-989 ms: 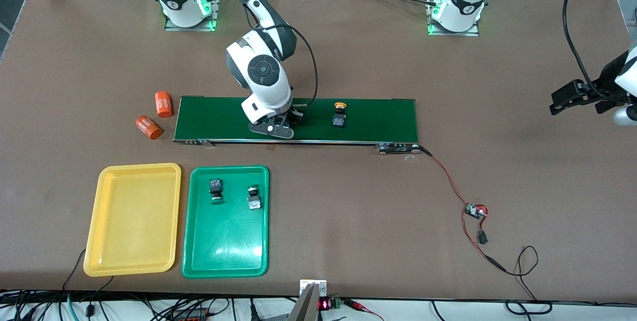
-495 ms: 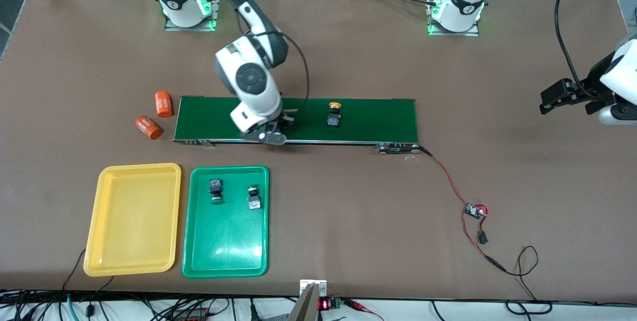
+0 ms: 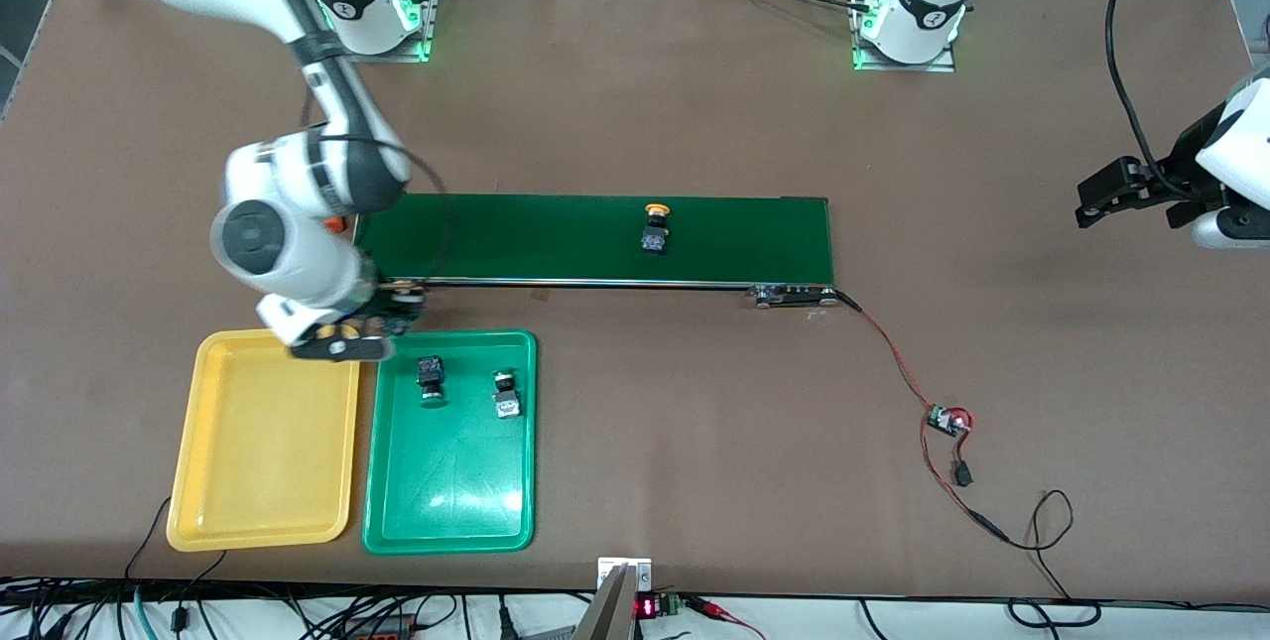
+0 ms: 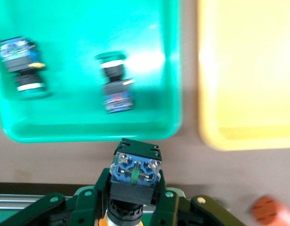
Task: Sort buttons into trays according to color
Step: 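Carry the orange-capped button into the yellow tray and open the right gripper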
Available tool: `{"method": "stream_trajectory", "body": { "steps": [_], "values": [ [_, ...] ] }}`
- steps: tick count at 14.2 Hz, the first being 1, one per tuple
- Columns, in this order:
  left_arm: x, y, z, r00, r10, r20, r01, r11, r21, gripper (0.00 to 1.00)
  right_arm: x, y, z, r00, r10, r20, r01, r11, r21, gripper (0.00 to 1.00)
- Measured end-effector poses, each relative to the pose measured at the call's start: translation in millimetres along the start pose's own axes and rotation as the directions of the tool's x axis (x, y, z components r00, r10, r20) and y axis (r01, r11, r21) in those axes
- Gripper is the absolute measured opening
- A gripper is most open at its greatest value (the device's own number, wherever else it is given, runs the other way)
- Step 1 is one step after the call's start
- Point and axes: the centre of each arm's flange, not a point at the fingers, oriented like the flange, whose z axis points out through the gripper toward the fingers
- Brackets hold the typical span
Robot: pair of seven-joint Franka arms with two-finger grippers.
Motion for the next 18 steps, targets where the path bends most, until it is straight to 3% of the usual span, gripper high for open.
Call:
{"method": "stream_trajectory", "body": {
  "steps": [4, 8, 13, 16, 18],
  "values": [
    [-0.1, 0.5, -0.1, 1.0, 0.001, 0.0, -0.001, 1.0, 0.0, 1.0, 13.7, 116.5, 0.9, 0.996, -0.09, 0.003, 0.09, 0.996, 0.007, 0.41],
    [-1.1, -2.4, -2.5, 1.0, -0.004, -0.003, 0.004, 1.0, 0.0, 1.0, 28.2, 213.8, 36.3, 0.987, -0.159, 0.017, 0.159, 0.987, 0.02, 0.41],
    [-2.0, 11.8, -4.5, 1.0, 0.022, -0.007, -0.022, 1.0, -0.003, 1.0, 79.4, 240.1, 86.6, 0.982, -0.178, -0.056, 0.177, 0.984, -0.017, 0.41],
    [-2.1, 2.0, -4.0, 1.0, 0.003, -0.002, -0.003, 1.0, -0.002, 1.0, 87.0, 241.3, 112.5, 0.982, -0.178, -0.066, 0.177, 0.984, -0.02, 0.41],
    [-2.0, -9.2, -3.7, 1.0, -0.016, -0.001, 0.016, 1.0, -0.001, 1.0, 87.9, 241.8, 111.1, 0.982, -0.177, -0.069, 0.176, 0.984, -0.021, 0.56]
  ]
}}
